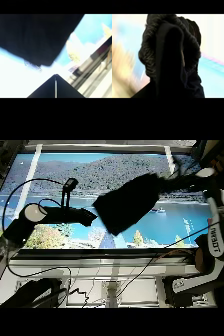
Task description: Fold the clothes and pants, and hang the long-sleeved shirts on hangers.
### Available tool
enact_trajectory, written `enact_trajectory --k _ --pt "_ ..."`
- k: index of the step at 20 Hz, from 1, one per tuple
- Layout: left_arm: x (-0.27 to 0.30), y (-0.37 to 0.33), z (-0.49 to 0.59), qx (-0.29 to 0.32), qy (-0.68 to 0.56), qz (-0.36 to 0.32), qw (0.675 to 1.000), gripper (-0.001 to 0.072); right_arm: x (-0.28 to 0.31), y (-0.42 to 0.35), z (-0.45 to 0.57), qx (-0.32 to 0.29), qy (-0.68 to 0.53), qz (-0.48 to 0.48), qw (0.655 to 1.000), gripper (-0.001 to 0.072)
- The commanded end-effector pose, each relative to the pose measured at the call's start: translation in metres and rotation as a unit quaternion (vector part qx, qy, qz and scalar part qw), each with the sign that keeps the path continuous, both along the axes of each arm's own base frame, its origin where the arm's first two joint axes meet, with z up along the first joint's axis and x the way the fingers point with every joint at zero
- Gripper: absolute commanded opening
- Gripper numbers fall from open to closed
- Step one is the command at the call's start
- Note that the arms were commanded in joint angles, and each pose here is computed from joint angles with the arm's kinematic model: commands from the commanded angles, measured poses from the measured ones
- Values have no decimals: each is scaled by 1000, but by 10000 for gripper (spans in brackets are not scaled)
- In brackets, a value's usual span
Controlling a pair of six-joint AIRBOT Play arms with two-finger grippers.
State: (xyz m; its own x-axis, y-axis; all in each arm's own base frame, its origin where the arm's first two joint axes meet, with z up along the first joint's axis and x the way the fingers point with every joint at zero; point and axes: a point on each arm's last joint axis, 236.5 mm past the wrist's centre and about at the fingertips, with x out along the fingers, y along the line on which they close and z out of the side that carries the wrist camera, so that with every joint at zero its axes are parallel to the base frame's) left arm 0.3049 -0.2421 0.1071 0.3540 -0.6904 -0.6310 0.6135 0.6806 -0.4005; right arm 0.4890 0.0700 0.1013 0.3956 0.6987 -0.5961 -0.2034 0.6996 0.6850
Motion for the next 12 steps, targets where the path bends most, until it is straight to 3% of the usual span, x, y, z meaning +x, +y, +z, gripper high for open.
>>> enact_trajectory --k 1,8,12 --pt "0 15 17 26 -52 5 998 6 12 -106 52 -18 -21 -168 985 33" --pt "5 21 43 16 -101 24 994 6 -84 -278 134 -33 -40 -415 908 33" --pt "3 22 49 13 -109 24 994 7 -194 -360 164 -108 -19 -582 806 34"
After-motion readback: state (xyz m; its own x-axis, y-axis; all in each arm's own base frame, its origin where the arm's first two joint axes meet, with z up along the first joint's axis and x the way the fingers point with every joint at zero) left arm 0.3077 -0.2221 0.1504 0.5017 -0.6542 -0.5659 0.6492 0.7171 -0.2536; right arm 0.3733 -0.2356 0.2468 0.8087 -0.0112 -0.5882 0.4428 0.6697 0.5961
